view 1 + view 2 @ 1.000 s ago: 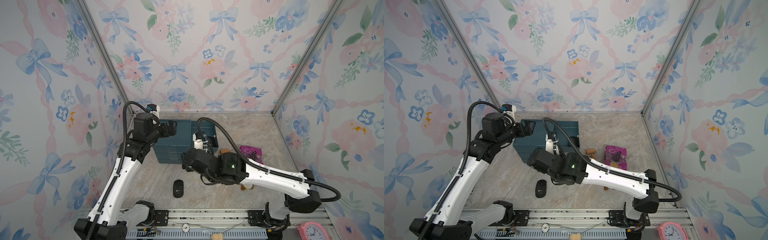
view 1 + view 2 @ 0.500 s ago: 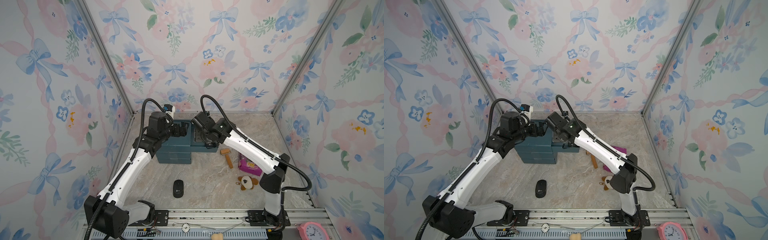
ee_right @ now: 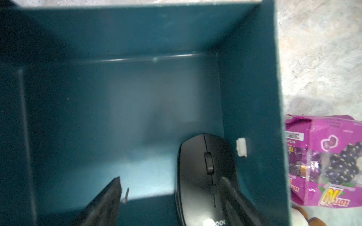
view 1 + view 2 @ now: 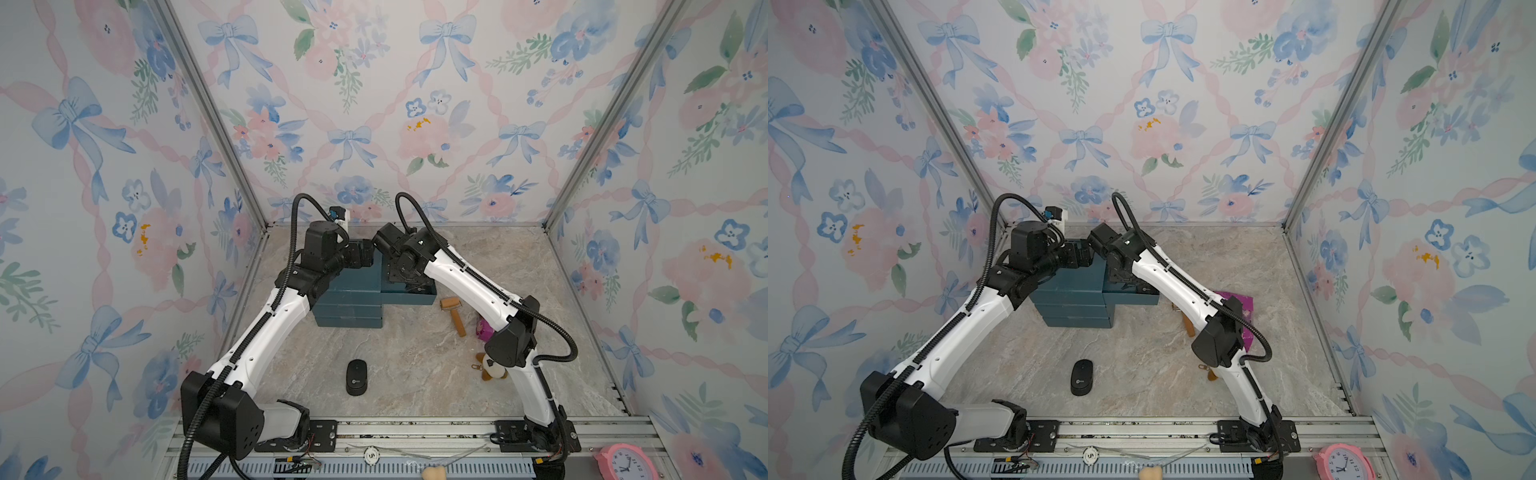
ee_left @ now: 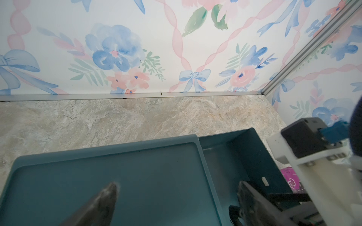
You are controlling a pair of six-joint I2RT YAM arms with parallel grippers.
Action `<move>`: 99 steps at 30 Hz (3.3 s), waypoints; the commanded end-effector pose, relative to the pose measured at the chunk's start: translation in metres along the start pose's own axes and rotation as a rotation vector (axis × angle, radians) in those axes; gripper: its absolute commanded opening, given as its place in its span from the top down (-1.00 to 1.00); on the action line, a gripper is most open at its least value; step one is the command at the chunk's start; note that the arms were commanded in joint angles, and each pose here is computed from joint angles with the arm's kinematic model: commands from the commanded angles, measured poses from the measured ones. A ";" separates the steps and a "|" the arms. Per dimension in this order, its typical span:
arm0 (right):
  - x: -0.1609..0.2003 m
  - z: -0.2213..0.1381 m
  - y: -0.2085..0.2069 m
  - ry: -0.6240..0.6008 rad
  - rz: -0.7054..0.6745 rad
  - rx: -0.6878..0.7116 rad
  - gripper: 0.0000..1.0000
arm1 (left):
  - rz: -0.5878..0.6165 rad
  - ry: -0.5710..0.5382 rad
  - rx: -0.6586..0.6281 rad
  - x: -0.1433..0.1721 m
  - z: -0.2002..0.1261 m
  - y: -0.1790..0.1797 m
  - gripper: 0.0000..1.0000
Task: Take the mice out of the drawer
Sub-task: Move the mouse to the drawer, then pick up the mouse from the drawer, then place the mouse at the center of the board.
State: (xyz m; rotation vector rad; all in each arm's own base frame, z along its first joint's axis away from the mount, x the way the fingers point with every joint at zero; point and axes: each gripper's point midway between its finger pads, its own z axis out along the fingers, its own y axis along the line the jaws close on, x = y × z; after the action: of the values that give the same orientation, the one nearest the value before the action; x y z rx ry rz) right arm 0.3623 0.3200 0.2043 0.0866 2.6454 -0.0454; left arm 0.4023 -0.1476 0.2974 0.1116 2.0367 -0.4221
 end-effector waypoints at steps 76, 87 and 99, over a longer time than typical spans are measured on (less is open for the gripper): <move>0.001 -0.127 0.001 -0.329 -0.128 -0.207 0.22 | -0.117 -0.121 -0.005 -0.006 -0.064 0.019 -0.96; 0.121 -0.089 0.012 -0.249 0.005 -0.280 0.23 | -0.219 -0.060 0.128 0.042 -0.115 -0.002 -0.96; 0.220 -0.007 0.049 -0.119 -0.026 -0.195 0.22 | -0.243 -0.061 0.154 0.066 -0.139 -0.004 -0.96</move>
State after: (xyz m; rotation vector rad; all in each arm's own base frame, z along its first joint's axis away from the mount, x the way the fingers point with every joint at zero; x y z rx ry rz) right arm 0.1750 0.3673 0.1170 -0.0795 2.5117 0.1304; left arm 0.2586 -0.1064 0.3049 -0.0543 1.9480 -0.6908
